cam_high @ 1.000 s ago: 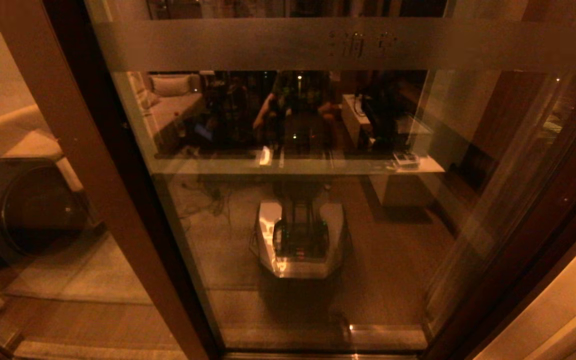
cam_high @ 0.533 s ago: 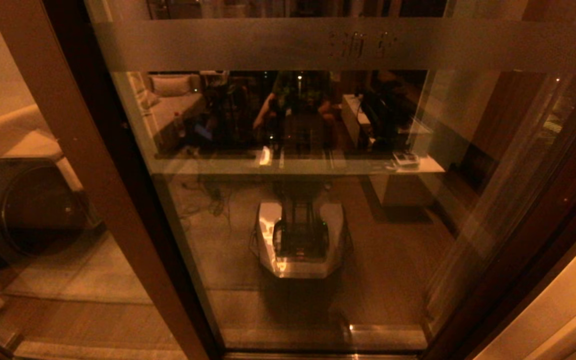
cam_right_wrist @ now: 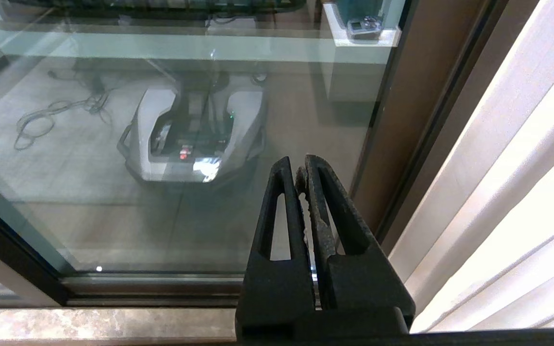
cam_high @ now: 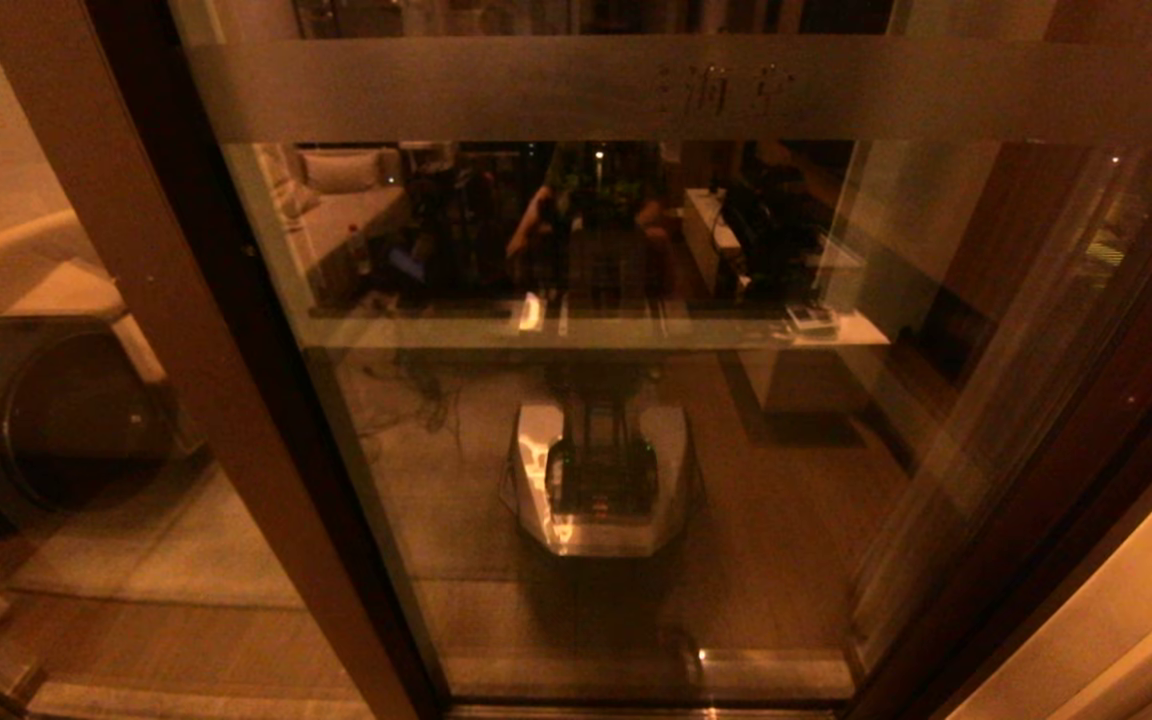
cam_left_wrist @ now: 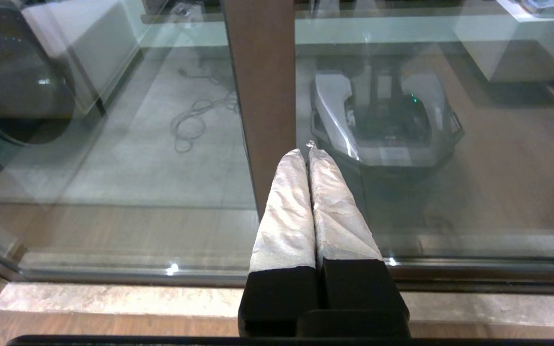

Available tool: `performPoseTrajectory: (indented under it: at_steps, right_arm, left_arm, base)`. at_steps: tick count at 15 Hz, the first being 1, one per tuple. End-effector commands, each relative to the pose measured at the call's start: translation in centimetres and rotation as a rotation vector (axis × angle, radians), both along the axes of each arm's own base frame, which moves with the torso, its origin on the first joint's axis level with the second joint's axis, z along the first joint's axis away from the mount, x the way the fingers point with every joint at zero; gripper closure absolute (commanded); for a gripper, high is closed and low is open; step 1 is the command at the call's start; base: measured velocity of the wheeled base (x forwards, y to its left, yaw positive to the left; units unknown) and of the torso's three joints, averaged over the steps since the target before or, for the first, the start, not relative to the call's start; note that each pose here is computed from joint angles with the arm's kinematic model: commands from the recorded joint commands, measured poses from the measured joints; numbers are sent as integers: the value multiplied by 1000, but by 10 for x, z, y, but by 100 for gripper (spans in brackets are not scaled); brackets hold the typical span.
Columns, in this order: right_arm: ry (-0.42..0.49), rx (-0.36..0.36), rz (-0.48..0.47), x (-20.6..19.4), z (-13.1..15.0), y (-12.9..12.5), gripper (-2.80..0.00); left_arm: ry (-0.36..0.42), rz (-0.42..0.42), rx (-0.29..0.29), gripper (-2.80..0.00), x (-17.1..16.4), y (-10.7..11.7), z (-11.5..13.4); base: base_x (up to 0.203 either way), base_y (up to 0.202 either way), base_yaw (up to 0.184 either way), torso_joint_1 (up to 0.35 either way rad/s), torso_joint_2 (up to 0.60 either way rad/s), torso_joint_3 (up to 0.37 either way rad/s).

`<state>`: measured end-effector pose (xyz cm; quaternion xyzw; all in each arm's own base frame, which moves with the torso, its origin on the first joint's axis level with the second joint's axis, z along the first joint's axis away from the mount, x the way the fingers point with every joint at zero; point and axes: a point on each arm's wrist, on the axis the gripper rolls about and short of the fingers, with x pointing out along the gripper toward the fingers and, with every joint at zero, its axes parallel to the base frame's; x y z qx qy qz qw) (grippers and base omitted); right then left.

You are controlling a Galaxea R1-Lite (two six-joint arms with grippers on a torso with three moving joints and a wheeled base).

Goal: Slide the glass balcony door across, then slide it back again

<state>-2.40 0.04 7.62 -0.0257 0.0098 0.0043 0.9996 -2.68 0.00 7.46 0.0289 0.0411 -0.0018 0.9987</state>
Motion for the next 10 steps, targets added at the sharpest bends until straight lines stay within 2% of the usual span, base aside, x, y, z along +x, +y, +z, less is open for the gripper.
performPoseTrajectory:
  at_steps: [1,6,10]
  right_arm:
    - [8,-2,1,0,-1,0,0]
    - [8,-5,4,0,-1,0,0]
    - [7,39,-1,0,-1,0,0]
  left_arm:
    - [1,0,0,0,0,0,0]
    - [1,0,0,0,0,0,0]
    - [1,0,0,0,0,0,0]
  base:
    - [0,0,0,0,0,0]
    - [0,0,0,0,0,0]
    - [0,0,0,0,0,0]
